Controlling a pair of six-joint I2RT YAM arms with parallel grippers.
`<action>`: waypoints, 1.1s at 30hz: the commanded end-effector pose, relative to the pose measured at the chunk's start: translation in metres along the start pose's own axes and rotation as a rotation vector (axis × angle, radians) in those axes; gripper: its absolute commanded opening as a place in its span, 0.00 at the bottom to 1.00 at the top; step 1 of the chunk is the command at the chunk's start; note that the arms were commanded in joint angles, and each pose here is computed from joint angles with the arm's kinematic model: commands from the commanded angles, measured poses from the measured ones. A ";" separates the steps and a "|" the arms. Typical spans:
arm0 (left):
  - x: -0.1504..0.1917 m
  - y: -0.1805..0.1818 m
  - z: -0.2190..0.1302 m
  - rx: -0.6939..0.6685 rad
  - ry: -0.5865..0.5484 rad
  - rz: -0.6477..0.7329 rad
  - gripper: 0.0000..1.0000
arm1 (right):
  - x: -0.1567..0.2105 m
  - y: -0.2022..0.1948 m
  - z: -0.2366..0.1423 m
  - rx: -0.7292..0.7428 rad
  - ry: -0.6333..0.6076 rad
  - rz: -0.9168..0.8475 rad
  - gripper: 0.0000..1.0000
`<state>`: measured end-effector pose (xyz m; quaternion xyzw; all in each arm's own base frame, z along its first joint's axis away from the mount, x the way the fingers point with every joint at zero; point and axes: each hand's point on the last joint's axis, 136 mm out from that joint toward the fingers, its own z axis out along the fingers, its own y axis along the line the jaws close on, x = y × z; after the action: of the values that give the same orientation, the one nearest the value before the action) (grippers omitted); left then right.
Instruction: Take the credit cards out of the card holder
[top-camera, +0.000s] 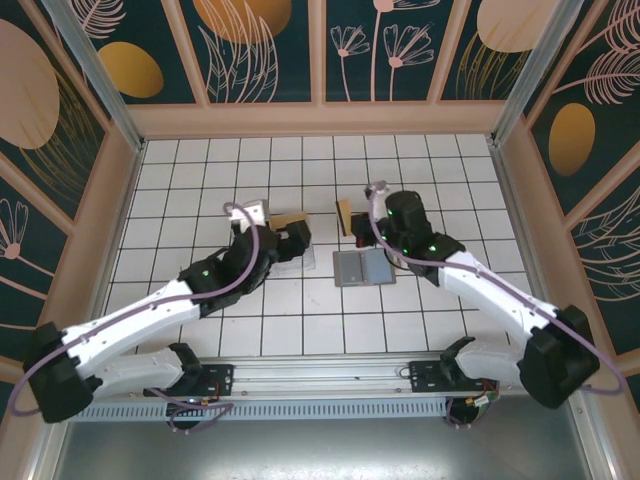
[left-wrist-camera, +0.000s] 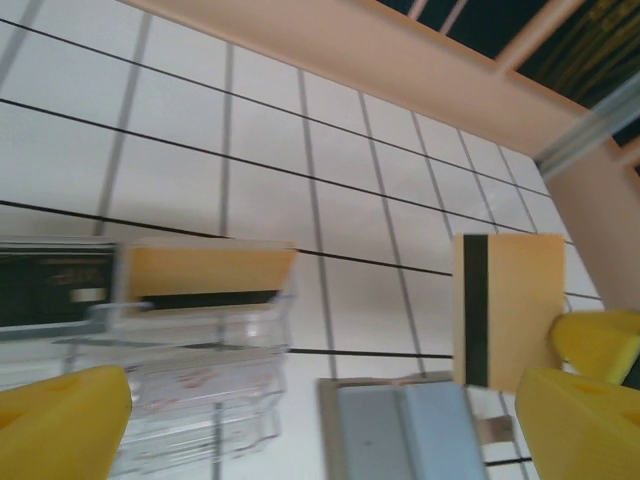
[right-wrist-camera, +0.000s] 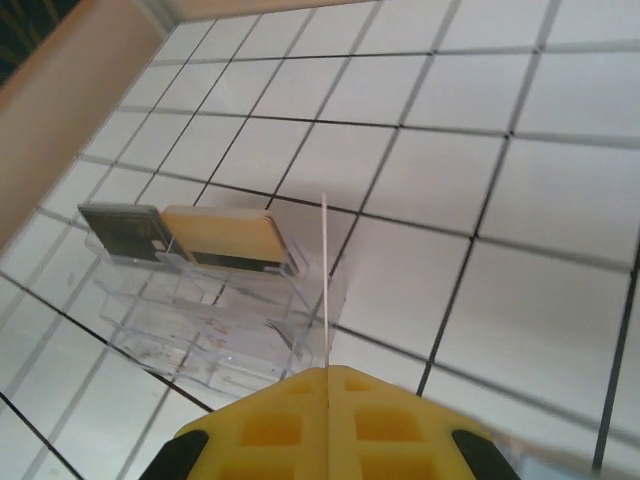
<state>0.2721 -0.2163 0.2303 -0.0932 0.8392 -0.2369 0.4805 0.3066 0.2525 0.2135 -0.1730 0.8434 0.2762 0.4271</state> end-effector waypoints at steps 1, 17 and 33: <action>-0.009 0.037 -0.017 -0.102 -0.071 0.005 0.99 | -0.024 0.019 0.012 -0.021 -0.007 -0.287 0.00; -0.009 0.089 -0.057 -0.129 -0.167 -0.029 0.99 | -0.020 0.081 0.049 -0.184 0.122 -0.994 0.00; -0.006 0.092 -0.057 -0.134 -0.158 -0.019 0.99 | -0.001 0.091 0.088 -0.166 0.192 -1.378 0.00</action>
<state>0.2345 -0.1234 0.2205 -0.1488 0.8087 -0.1928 0.5354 0.3111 0.3759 0.1953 -0.7086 0.5705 0.0033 0.4152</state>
